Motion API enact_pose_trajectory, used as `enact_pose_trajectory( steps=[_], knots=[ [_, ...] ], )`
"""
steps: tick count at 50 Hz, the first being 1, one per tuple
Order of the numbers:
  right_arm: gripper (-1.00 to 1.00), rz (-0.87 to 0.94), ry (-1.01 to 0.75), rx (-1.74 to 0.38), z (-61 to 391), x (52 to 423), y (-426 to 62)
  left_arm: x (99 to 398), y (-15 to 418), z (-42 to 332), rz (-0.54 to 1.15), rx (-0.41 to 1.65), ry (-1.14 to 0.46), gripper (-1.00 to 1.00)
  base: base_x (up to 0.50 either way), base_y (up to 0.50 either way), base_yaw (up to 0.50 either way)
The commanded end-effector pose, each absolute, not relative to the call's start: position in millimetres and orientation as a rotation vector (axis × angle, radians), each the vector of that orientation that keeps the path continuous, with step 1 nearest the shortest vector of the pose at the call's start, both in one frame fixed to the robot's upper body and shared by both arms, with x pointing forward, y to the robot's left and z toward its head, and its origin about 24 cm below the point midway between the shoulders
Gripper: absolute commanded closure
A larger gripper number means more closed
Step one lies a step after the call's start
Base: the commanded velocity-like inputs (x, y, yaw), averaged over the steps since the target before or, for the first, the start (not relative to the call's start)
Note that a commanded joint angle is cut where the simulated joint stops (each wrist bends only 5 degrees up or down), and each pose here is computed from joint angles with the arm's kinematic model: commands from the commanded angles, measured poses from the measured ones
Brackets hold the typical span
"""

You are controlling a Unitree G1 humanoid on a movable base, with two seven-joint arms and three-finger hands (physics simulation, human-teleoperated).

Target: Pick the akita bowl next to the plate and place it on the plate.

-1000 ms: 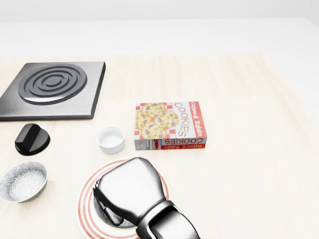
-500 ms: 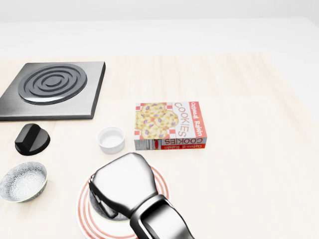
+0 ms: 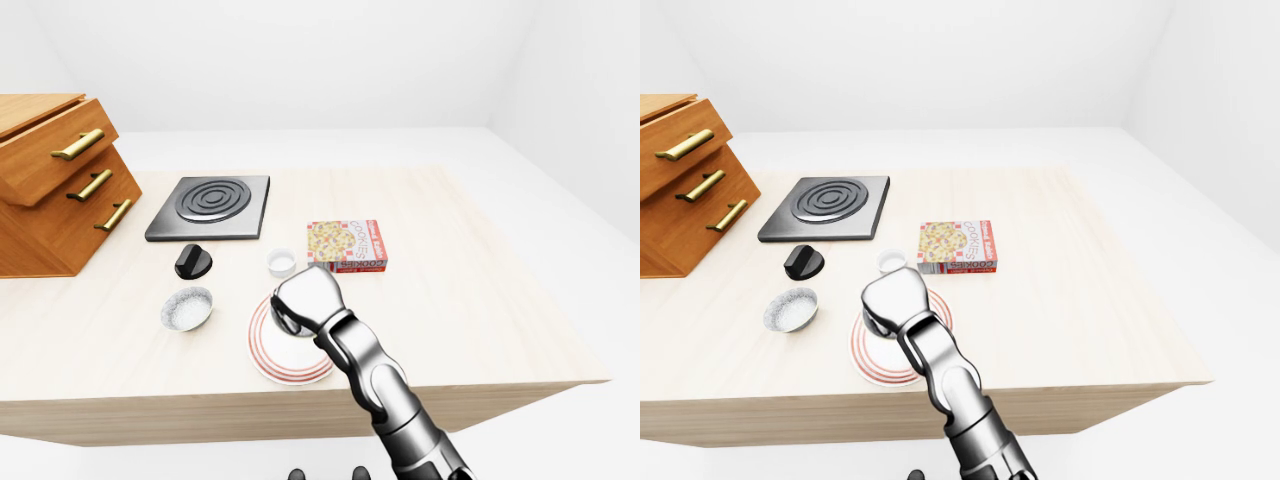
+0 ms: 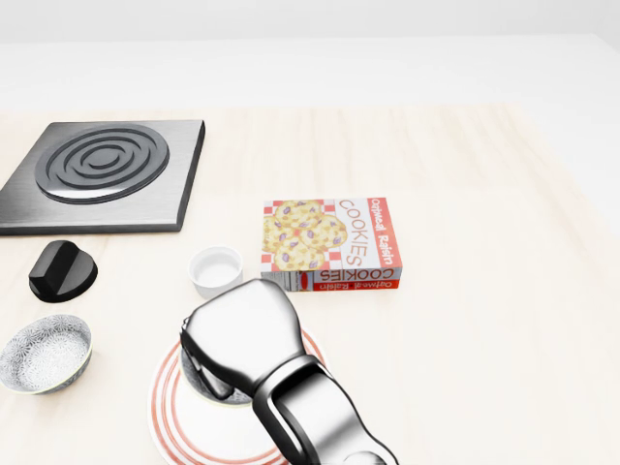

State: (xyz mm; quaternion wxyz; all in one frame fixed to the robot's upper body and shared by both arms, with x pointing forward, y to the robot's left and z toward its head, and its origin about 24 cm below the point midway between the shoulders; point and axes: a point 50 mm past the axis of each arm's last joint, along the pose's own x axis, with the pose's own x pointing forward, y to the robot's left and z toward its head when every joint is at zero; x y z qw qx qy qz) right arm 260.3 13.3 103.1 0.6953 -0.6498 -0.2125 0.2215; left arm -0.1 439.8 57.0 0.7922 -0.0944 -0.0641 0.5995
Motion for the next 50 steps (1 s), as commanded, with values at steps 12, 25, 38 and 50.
enact_pose_trajectory(
  steps=[12,25,38,50],
  knots=[
    [1.00,0.488,-0.484,-1.442,101,262,18,1,440,55,1.289,-0.202,-0.134,-1.00,0.00,0.00,0.00],
    [1.00,0.501,-0.480,-1.447,96,260,20,0,440,54,1.290,-0.202,-0.134,-1.00,0.00,0.00,0.00],
    [1.00,0.480,-0.470,-1.477,95,275,17,1,440,55,1.287,-0.203,-0.132,-1.00,0.00,0.00,0.00],
    [1.00,0.481,-0.463,-1.490,87,279,18,0,440,55,1.288,-0.205,-0.133,-1.00,0.00,0.00,0.00]
  ],
)
